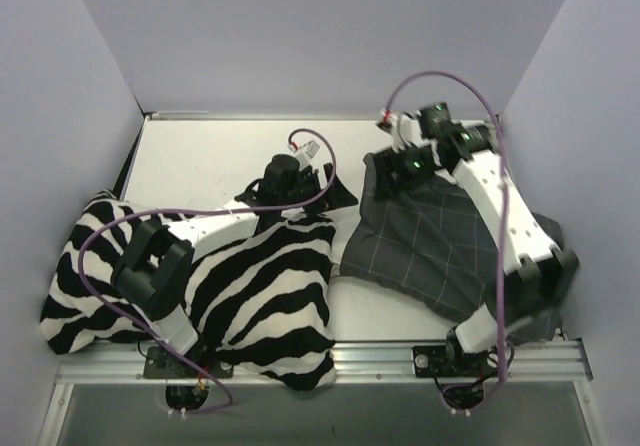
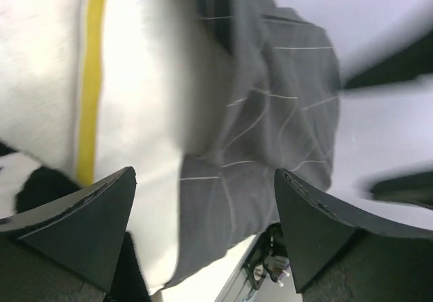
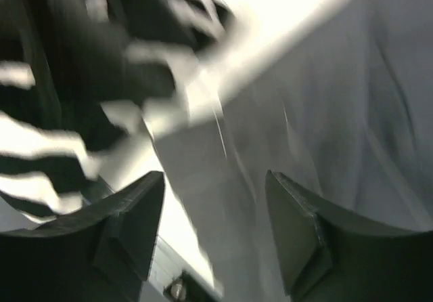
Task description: Put the pillow into the pillowcase
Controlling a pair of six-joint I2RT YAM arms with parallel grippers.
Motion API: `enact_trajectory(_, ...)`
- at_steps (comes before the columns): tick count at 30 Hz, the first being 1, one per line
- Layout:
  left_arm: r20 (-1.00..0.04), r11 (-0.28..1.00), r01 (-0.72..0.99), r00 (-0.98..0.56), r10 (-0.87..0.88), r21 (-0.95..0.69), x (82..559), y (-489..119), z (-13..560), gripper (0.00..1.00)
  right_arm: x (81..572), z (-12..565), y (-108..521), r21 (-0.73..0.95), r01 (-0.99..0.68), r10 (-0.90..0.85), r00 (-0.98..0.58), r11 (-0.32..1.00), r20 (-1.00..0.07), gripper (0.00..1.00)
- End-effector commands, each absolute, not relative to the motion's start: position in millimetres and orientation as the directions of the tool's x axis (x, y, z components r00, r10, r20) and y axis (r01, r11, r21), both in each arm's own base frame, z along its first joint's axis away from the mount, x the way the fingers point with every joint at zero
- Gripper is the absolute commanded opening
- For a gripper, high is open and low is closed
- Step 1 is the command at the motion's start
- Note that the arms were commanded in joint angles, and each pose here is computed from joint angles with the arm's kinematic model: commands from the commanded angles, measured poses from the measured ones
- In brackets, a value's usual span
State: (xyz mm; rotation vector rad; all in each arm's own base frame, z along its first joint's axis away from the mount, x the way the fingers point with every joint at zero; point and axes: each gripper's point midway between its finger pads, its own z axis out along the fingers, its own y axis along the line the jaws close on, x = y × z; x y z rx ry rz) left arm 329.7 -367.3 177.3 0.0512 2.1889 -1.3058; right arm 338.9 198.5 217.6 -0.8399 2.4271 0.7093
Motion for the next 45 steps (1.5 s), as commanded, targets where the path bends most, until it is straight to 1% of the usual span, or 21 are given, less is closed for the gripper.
enact_trajectory(1,-0.537,0.565,0.311,-0.792,-0.291,-0.764,348,-356,176,0.91,278,206,82,0.103,-0.480,-0.401,-0.818,0.871,-0.413,0.60)
enact_trajectory(2,-0.535,0.566,0.310,-0.795,-0.287,-0.764,349,-357,173,0.91,259,182,51,0.031,-0.424,-0.393,-0.862,0.905,-0.320,0.57)
enact_trajectory(4,-0.536,0.578,0.318,-0.805,-0.255,-0.752,347,-361,168,0.91,229,172,17,-0.045,-0.394,-0.392,-0.886,0.918,-0.249,0.50)
enact_trajectory(5,-0.543,0.584,0.322,-0.801,-0.250,-0.745,350,-363,169,0.90,208,153,-2,-0.061,-0.356,-0.361,-0.918,0.933,-0.166,0.49)
enact_trajectory(9,-0.515,0.675,0.259,-0.831,-0.208,-0.690,350,-350,139,0.86,163,119,-40,-0.090,-0.301,-0.299,-0.954,0.949,0.033,0.45)
enact_trajectory(10,-0.508,0.686,0.245,-0.836,-0.209,-0.685,351,-345,135,0.83,160,109,-48,-0.106,-0.294,-0.288,-0.955,0.950,0.068,0.44)
enact_trajectory(11,-0.503,0.687,0.243,-0.840,-0.204,-0.685,349,-344,131,0.81,170,99,-59,-0.126,-0.276,-0.272,-0.961,0.953,0.047,0.43)
enact_trajectory(12,-0.500,0.684,0.248,-0.844,-0.194,-0.686,347,-344,128,0.79,172,84,-67,-0.131,-0.285,-0.274,-0.957,0.950,0.095,0.43)
enact_trajectory(14,-0.496,0.676,0.264,-0.851,-0.172,-0.688,341,-348,126,0.75,200,72,-80,-0.160,-0.294,-0.285,-0.956,0.942,0.075,0.42)
enact_trajectory(17,-0.509,0.637,0.329,-0.853,-0.117,-0.697,328,-363,129,0.67,296,71,-85,-0.160,-0.268,-0.280,-0.958,0.950,-0.058,0.40)
enact_trajectory(18,-0.532,0.618,0.366,-0.840,-0.102,-0.696,327,-369,135,0.65,319,57,-80,-0.135,-0.291,-0.298,-0.954,0.947,-0.037,0.40)
enact_trajectory(19,-0.540,0.599,0.394,-0.838,-0.077,-0.697,322,-376,140,0.64,371,82,-77,-0.155,-0.295,-0.319,-0.933,0.943,-0.166,0.40)
enact_trajectory(21,-0.580,0.555,0.473,-0.814,-0.021,-0.684,311,-390,148,0.61,414,81,-72,-0.162,-0.361,-0.390,-0.895,0.918,-0.217,0.40)
enact_trajectory(22,-0.595,0.539,0.497,-0.804,-0.008,-0.679,310,-396,156,0.60,443,103,-72,-0.217,-0.372,-0.423,-0.860,0.903,-0.284,0.41)
enact_trajectory(25,-0.605,0.527,0.512,-0.796,-0.007,-0.679,310,-400,163,0.61,473,129,-87,-0.329,-0.387,-0.488,-0.809,0.861,-0.327,0.44)
enact_trajectory(28,-0.624,0.520,0.503,-0.778,-0.076,-0.690,324,-398,180,0.61,473,171,-103,-0.403,-0.294,-0.453,-0.802,0.867,-0.390,0.47)
enact_trajectory(30,-0.653,0.570,0.484,-0.747,-0.126,-0.664,343,-390,187,0.61,450,195,-85,-0.333,-0.296,-0.428,-0.779,0.895,-0.458,0.48)
enact_trajectory(33,-0.683,0.680,0.429,-0.716,-0.146,-0.595,374,-379,183,0.60,403,196,-38,-0.157,-0.357,-0.386,-0.782,0.921,-0.489,0.48)
enact_trajectory(38,-0.615,0.793,0.281,-0.776,-0.144,-0.541,419,-349,139,0.67,341,185,48,0.232,-0.340,-0.213,-0.871,0.911,-0.443,0.48)
enact_trajectory(42,-0.544,0.775,0.261,-0.830,-0.124,-0.576,425,-351,121,0.66,325,189,109,0.433,-0.326,-0.140,-0.902,0.840,-0.409,0.46)
enact_trajectory(45,-0.494,0.681,0.298,-0.863,-0.106,-0.668,411,-368,121,0.63,321,188,152,0.519,-0.303,-0.096,-0.917,0.799,-0.388,0.38)
